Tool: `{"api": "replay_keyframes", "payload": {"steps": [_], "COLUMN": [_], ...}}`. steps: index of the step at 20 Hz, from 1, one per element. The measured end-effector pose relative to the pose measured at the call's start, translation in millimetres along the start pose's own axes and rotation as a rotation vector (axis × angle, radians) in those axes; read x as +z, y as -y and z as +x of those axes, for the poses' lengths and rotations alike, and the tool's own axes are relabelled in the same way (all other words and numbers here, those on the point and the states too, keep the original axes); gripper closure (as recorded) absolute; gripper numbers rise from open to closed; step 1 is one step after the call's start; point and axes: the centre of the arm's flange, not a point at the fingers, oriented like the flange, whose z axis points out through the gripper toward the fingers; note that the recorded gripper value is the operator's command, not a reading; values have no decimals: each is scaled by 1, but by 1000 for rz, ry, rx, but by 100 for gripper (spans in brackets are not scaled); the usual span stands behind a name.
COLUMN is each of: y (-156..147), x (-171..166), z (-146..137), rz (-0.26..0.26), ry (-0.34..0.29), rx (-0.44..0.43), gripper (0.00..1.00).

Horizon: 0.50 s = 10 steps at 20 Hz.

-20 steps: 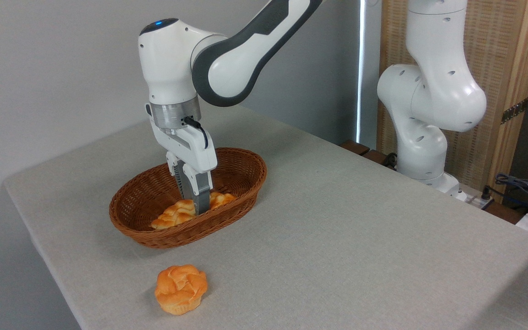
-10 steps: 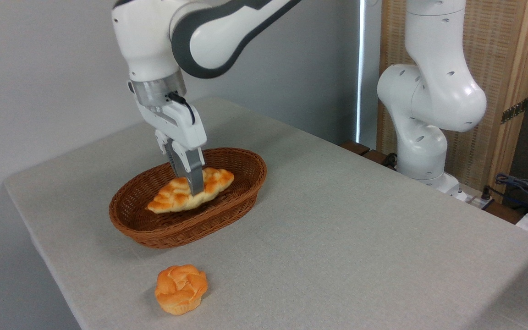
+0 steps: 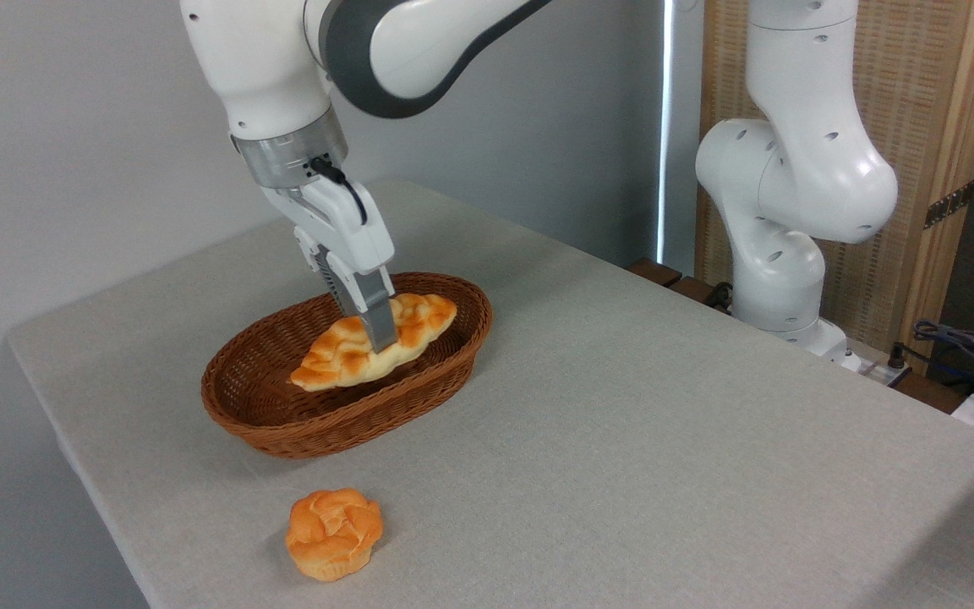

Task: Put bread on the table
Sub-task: 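Carry the loaf over the basket rim and lower it onto the table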

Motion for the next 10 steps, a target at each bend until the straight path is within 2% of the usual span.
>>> {"api": "replay_keyframes", "payload": {"steps": [2, 5, 7, 9, 10], "y": [20, 47, 55, 66, 69], "x": [-13, -19, -13, -1, 8], "z": [-18, -45, -61, -82, -90], "rz": [4, 56, 72, 82, 88], "ry": [10, 63, 95, 95, 92], "rx": [-23, -3, 26, 35, 38], "gripper": [58, 54, 48, 48, 43]}}
